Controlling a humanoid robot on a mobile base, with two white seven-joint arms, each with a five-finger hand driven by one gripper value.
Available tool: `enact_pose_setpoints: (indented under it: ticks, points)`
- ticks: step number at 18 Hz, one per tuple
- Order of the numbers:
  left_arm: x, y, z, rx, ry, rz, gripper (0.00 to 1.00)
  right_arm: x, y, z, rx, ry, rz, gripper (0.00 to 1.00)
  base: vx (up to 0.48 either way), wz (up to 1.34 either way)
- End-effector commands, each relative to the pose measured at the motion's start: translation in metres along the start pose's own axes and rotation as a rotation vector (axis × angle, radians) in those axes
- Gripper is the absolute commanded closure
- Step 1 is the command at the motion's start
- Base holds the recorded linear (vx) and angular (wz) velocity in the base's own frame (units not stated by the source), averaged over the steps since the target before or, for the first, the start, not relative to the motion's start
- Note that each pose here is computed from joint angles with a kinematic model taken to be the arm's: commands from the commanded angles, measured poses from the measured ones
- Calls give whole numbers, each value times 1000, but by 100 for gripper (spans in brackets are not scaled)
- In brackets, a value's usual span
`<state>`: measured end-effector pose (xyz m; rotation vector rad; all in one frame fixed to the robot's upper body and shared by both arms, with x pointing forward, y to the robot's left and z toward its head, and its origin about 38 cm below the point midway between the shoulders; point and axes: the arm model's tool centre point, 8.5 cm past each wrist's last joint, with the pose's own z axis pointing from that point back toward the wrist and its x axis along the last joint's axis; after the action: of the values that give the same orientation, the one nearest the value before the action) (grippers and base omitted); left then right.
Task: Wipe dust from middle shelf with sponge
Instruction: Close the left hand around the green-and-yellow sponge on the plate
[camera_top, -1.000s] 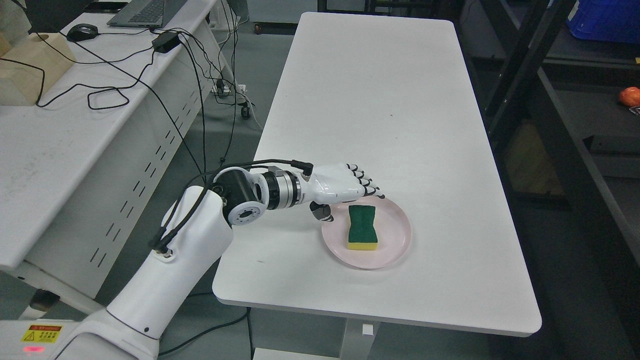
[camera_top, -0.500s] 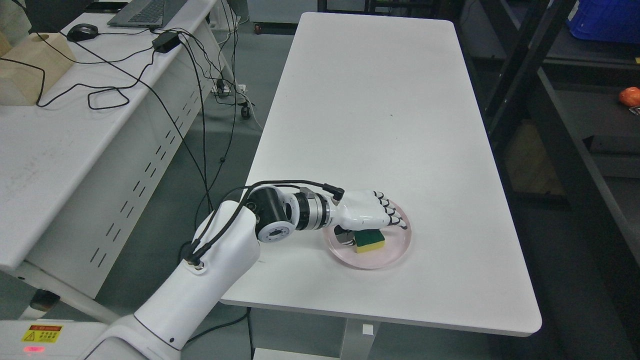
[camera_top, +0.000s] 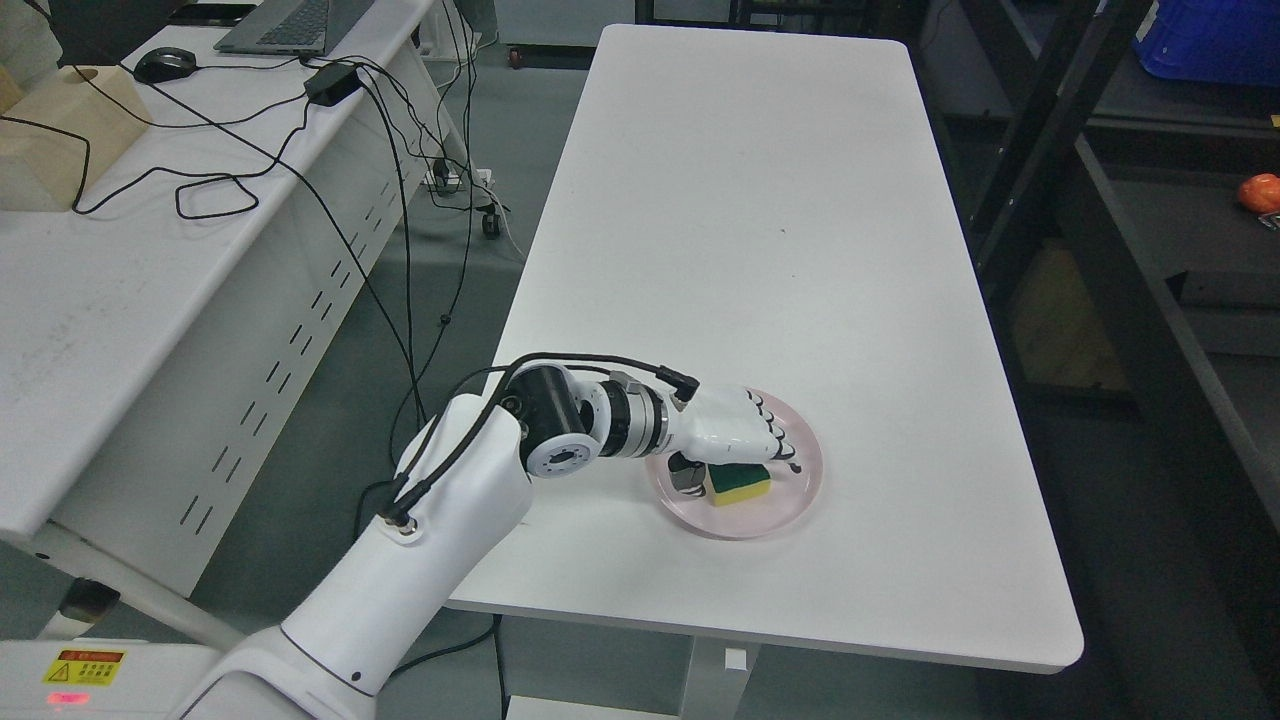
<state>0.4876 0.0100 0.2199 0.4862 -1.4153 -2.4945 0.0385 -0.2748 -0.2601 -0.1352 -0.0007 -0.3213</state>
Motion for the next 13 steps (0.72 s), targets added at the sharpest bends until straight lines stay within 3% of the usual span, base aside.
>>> enact_pose_setpoints:
  ticks: [1,13]
  points:
    - [-17,5,16,32,53,30,24,10,-10,0,-14,-23,-3,0,0,0]
    - [-31,-30,12,-37,85,122,32,10,-10,0,-14,-23,-3,0,0,0]
